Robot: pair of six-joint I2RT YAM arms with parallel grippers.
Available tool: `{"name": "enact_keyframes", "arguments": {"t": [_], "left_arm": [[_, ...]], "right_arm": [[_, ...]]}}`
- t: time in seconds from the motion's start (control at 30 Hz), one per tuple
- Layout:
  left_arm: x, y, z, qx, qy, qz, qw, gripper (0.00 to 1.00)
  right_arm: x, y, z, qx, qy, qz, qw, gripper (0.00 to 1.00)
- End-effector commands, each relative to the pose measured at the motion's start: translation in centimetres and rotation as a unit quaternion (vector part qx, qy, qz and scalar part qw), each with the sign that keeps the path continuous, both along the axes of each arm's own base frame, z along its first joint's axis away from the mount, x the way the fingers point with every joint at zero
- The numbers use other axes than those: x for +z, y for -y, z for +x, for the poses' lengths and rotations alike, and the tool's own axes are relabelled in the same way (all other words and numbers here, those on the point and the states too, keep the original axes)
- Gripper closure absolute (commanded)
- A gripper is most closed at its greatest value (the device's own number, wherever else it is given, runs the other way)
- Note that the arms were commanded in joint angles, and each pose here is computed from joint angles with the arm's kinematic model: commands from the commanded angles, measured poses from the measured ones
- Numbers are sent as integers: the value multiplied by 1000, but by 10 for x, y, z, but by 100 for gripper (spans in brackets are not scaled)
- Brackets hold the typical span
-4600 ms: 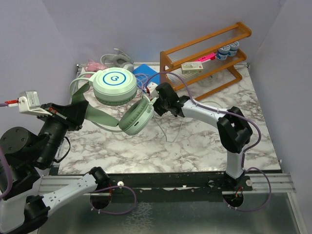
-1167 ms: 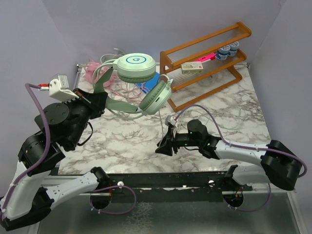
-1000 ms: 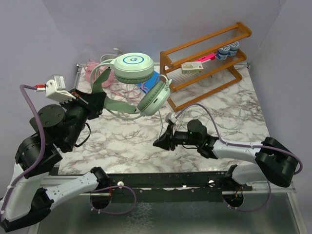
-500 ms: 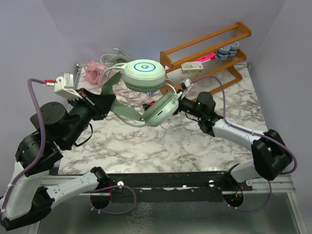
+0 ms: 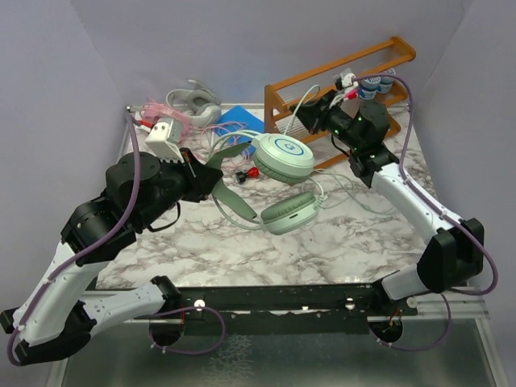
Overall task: Wrap the headphones
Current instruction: Wrap the headphones cable around the headphones.
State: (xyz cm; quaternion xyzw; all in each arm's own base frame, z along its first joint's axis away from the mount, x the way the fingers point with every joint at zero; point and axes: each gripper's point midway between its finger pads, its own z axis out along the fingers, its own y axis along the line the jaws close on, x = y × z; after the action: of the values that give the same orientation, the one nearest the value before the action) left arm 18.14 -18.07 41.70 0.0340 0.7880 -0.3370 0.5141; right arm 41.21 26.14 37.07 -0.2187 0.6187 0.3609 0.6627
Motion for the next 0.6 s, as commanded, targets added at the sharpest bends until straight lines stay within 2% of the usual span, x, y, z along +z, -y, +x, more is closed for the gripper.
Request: {"name": "enact_keyframes", "arguments": {"t": [0.0,0.13,0.27,0.43,0.57], "left_arm": [[3,-12,10,41,19,-1,999,100],[-8,-34,24,113,22,20,993,100],[-17,-52,32,168,19,41,985,100],[-36,-46,38,166,0,76,983,100],[-50,-58,44,208,-24,115,971,100]], "right_arm": [[29,37,-5,-96,29,-13,995,99],[65,76,-22,-179,68,8,981,99],[100,105,-47,-226,108,28,968,99],[146,110,-81,-205,180,29,962,99],[187,114,-101,-198,226,24,954,99]]}}
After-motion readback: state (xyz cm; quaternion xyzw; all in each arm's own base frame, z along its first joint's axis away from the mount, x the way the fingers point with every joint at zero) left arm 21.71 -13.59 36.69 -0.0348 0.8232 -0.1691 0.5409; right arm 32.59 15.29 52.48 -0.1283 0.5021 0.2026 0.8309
